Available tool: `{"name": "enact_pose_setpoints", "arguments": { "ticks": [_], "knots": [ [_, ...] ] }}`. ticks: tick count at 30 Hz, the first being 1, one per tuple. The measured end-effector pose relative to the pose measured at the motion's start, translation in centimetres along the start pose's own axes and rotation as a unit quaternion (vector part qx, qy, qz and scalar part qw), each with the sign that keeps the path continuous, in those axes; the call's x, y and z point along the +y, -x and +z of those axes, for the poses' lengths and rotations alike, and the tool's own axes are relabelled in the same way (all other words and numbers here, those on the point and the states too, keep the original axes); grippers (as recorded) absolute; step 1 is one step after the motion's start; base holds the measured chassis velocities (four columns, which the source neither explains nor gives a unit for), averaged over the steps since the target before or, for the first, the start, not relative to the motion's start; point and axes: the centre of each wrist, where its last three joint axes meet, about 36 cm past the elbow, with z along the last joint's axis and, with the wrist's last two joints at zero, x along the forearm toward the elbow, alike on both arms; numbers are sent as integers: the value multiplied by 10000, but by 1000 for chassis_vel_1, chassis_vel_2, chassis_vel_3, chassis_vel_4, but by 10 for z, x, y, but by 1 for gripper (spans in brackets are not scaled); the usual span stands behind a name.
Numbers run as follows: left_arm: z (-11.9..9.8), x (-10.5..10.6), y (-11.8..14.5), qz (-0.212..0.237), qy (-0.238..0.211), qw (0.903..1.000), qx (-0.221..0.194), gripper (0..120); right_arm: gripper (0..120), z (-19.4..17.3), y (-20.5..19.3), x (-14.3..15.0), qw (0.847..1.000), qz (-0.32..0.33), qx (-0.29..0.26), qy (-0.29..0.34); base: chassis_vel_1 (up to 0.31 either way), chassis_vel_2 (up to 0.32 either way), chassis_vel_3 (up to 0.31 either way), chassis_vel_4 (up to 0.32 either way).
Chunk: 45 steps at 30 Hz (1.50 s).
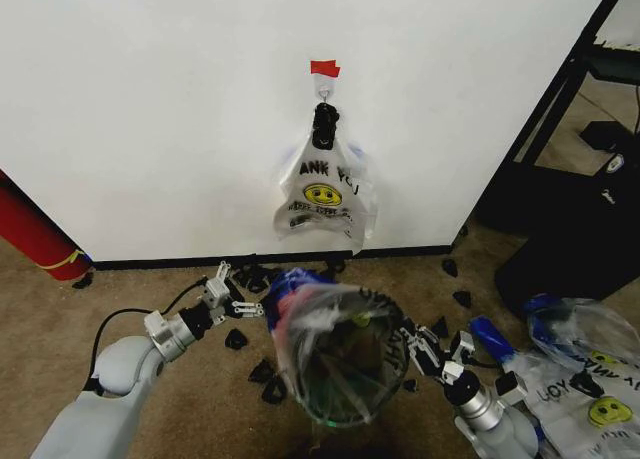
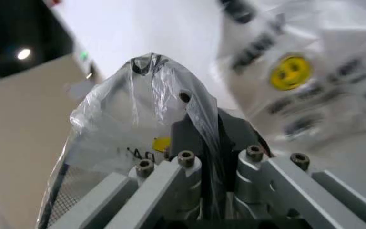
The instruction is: Pick up the garbage bag from the wall and place it over the trash bin.
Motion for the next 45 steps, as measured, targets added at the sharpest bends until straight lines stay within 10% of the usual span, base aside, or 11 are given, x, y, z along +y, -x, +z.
{"name": "enact_pose_setpoints", "arguments": {
  "ticks": [8, 15, 26, 40, 45],
  "knots": [
    [-40, -55, 10, -1435, -314, 9870, -659, 100, 2, 24, 20, 18, 9910, 1216, -502, 265, 0, 0, 0, 0],
    [-90, -147, 15, -668, -718, 9900, -1014, 91, 2, 32, 38, 35, 9852, 1580, -646, -121, 0, 0, 0, 0],
    [-70, -233, 23, -365, -1553, 9871, 107, 50, 2, 30, 48, 43, 9837, 1511, -690, -693, 0, 0, 0, 0],
    [-106, -246, 67, -1499, -2233, 9469, 1762, 0, 2, 31, 47, 33, 9897, 1086, -425, -828, 0, 0, 0, 0],
    [-114, -246, 82, -1711, -2276, 9384, 1959, 0, 2, 33, 48, 34, 9907, 1026, -362, -822, 0, 0, 0, 0]
  ]
}}
